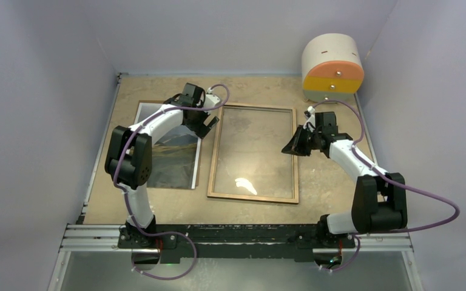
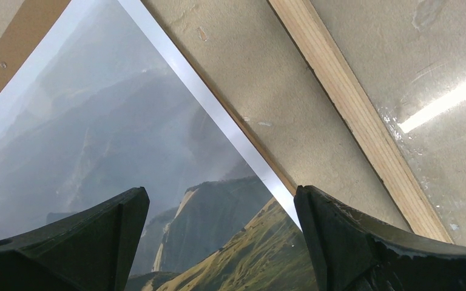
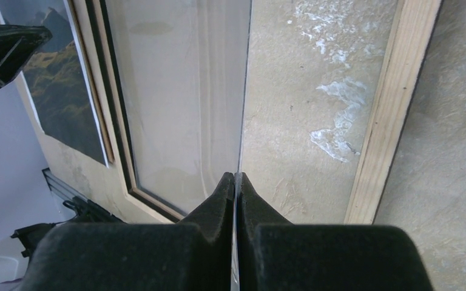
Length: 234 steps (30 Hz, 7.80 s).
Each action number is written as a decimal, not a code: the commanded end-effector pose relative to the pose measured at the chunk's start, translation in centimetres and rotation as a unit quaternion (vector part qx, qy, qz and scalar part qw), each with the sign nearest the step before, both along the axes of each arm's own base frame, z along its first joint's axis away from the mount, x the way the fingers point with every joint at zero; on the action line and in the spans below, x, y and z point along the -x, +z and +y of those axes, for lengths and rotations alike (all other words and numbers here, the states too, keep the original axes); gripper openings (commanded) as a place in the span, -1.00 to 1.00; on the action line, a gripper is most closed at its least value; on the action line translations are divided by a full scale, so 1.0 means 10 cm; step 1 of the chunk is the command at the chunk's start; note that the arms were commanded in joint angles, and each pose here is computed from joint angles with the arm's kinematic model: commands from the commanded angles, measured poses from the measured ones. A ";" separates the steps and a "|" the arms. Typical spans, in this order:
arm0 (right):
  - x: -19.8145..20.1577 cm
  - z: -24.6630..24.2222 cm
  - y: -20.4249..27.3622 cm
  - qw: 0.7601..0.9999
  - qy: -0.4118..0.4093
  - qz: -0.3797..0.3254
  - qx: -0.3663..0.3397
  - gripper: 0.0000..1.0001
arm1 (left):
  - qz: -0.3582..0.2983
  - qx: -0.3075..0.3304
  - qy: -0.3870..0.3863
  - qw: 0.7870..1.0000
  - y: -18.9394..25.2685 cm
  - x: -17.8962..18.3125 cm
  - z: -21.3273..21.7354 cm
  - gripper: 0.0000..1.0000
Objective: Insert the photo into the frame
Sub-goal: Place the photo frame item in the photo frame.
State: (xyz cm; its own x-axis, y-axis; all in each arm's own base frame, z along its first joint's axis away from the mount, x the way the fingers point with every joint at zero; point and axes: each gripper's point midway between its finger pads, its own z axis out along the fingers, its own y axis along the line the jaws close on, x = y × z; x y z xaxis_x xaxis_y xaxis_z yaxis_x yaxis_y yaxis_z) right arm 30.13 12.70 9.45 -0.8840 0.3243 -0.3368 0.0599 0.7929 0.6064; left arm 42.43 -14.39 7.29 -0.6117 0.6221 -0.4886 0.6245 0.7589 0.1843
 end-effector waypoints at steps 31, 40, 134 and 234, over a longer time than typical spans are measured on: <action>0.03 0.60 1.03 0.948 0.056 -0.124 -0.287 -1.00 | 0.019 0.012 -0.021 1.000 -0.28 0.12 -0.10 0.95; 0.05 0.60 0.92 0.954 0.051 -0.111 -0.273 -1.00 | 0.021 0.016 -0.028 0.999 -0.28 0.16 -0.11 0.90; 0.07 0.97 1.23 0.957 0.005 -0.085 -0.276 -1.00 | -0.081 -0.125 -0.023 0.989 -0.47 0.14 0.60 0.43; -0.04 0.58 -0.07 0.999 0.015 -0.047 -0.005 0.15 | -0.021 0.036 -0.038 0.998 -0.34 0.22 -0.03 0.48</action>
